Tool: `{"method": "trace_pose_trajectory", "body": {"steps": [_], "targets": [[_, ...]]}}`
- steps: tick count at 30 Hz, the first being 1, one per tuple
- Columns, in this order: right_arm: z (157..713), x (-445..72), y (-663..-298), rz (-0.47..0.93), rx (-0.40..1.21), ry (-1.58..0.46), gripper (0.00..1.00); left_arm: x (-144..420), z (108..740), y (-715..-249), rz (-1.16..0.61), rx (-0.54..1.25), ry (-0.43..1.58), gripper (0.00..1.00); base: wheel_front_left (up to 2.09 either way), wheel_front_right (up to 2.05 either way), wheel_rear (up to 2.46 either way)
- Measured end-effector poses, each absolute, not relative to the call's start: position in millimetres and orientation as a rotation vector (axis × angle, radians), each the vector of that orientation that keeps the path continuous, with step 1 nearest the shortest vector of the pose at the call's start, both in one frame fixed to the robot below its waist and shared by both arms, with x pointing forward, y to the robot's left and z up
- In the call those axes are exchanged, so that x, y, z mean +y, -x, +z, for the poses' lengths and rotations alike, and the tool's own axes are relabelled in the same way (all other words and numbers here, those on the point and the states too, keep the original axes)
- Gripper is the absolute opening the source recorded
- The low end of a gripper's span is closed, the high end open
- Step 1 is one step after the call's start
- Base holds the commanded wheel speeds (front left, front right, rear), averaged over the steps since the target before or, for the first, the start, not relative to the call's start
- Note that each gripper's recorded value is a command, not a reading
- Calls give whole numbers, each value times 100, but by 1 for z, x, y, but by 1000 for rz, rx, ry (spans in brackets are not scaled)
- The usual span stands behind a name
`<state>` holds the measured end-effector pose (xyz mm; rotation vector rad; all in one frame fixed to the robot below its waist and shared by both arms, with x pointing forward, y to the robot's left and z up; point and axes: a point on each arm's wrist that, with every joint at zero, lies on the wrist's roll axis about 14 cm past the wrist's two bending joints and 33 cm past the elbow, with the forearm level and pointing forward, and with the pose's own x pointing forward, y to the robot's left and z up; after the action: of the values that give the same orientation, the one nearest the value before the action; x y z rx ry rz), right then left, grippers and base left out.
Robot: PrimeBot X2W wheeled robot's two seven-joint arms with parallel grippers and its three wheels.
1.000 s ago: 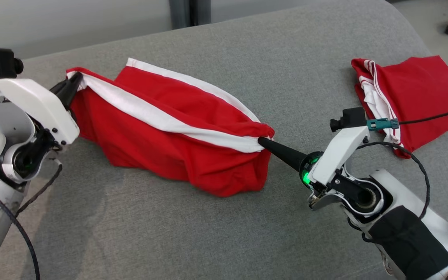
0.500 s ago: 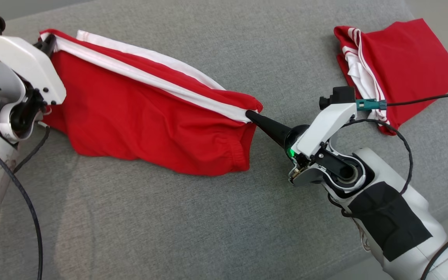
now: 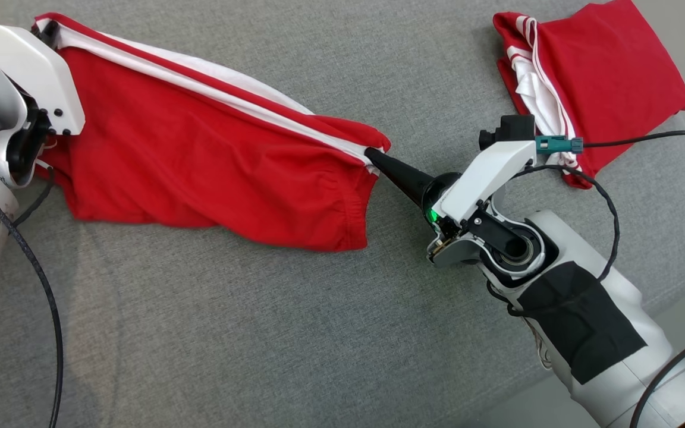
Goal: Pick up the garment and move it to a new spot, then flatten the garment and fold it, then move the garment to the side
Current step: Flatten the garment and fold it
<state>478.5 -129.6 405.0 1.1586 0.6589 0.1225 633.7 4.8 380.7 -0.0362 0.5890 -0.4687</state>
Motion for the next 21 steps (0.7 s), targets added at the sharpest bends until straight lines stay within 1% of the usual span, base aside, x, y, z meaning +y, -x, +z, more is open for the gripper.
{"method": "trace_pose_trajectory", "body": {"steps": [3, 5, 7, 8, 9, 13, 15, 21], "targets": [[403, -130, -480, 118, 659, -1157, 0, 3, 375, -637, -471, 591, 30, 0, 0, 0, 0], [403, -131, -482, 114, 650, -1157, 0, -2, 373, -639, -477, 580, 30, 17, 0, 0, 0], [403, -132, -482, 105, 644, -1160, 0, -2, 370, -639, -477, 578, 14, 45, 0, 0, 0], [402, -133, -483, 98, 640, -1159, 69, -1, 368, -639, -476, 583, 2, 100, 0, 0, 0], [402, -134, -484, 95, 639, -1157, 100, 0, 367, -639, -473, 587, -3, 100, 0, 0, 0], [402, -136, -487, 83, 624, -1151, 100, 1, 360, -634, -479, 605, -40, 100, 0, 0, 0], [402, -137, -488, 75, 614, -1151, 100, 5, 363, -636, -472, 581, -56, 100, 0, 0, 0], [407, -140, -490, 63, 578, -1122, 100, 4, 391, -643, -459, 463, -20, 100, 0, 0, 0]]}}
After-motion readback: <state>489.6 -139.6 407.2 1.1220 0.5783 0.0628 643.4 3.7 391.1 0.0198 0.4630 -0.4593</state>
